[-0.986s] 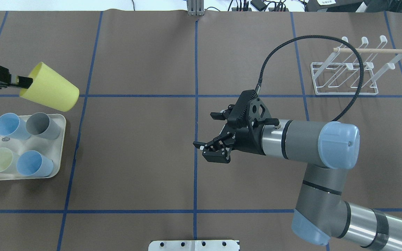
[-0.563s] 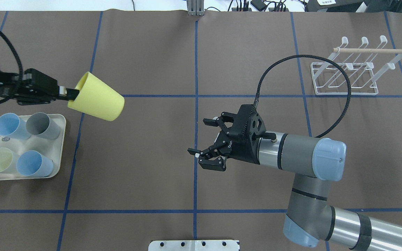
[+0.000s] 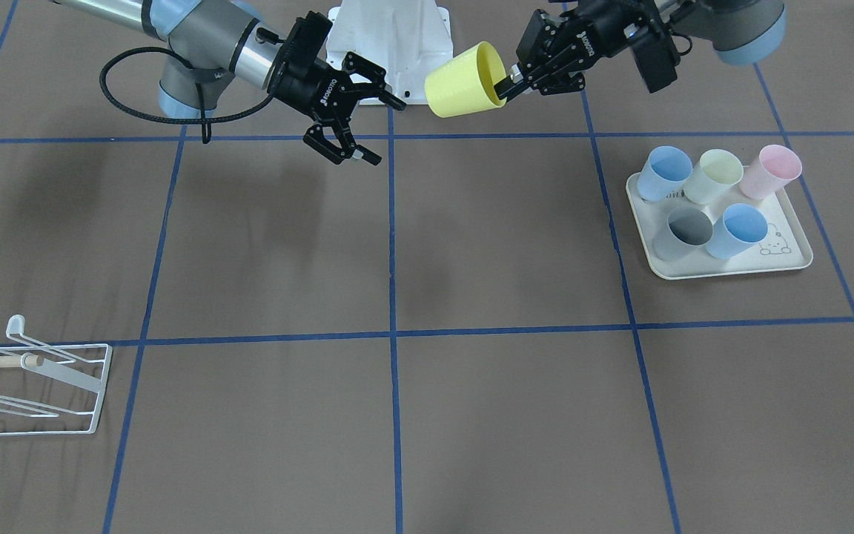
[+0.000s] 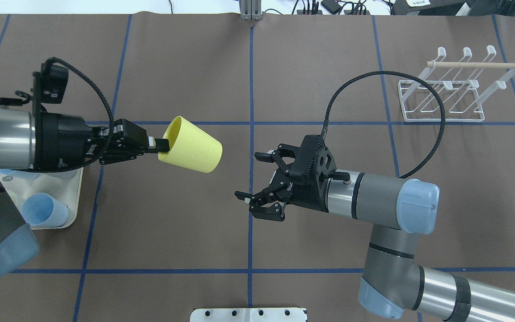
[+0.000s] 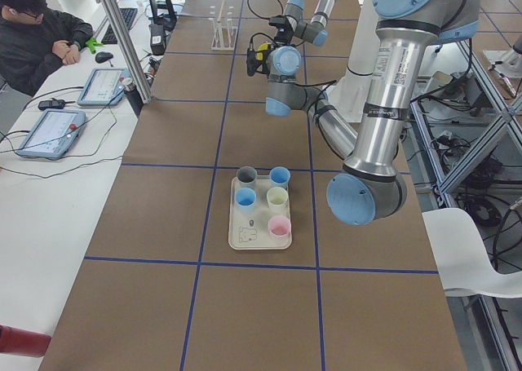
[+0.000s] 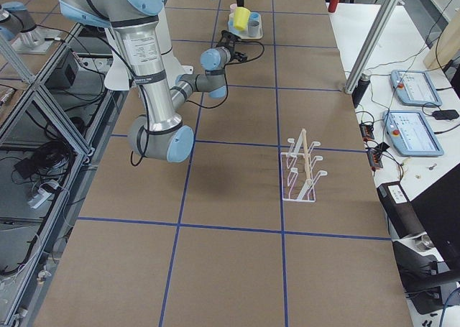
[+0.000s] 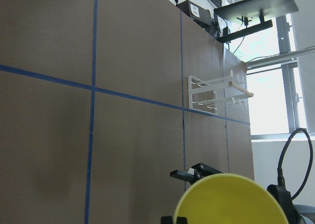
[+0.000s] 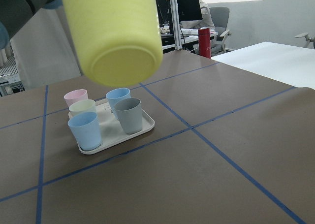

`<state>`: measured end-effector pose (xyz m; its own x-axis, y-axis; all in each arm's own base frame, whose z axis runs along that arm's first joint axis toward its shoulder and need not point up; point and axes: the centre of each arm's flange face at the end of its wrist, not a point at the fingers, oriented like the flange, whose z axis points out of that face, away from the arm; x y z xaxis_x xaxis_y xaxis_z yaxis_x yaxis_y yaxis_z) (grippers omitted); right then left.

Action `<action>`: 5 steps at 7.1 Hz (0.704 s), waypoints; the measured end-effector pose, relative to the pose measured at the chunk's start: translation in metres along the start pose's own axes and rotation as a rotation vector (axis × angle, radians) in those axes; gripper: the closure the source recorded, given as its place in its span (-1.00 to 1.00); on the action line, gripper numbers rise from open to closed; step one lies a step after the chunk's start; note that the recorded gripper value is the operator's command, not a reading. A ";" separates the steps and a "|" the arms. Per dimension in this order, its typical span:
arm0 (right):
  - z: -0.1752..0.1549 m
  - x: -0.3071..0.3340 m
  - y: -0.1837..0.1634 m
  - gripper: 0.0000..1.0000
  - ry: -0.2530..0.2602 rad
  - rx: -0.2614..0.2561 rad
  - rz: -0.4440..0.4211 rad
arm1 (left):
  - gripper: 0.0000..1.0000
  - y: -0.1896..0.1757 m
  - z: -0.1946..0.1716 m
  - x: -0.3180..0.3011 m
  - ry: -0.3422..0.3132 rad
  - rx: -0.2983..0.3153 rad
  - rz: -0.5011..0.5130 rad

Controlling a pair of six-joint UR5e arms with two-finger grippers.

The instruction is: Transfer IKEA cup to right arm and place on rack

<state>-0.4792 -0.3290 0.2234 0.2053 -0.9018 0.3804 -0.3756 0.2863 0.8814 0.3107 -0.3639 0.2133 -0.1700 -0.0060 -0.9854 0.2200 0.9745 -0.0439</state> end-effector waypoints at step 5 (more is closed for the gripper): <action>0.000 -0.012 0.001 -0.96 -0.023 0.020 -0.037 | 1.00 0.026 0.064 -0.007 -0.003 -0.011 -0.034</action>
<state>-0.4825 -0.3183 0.2198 0.1989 -0.9188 0.3411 -0.3859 0.2465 0.8890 0.3791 -0.3525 0.2088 -0.1742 -0.0400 -0.9839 0.2035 0.9761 -0.0757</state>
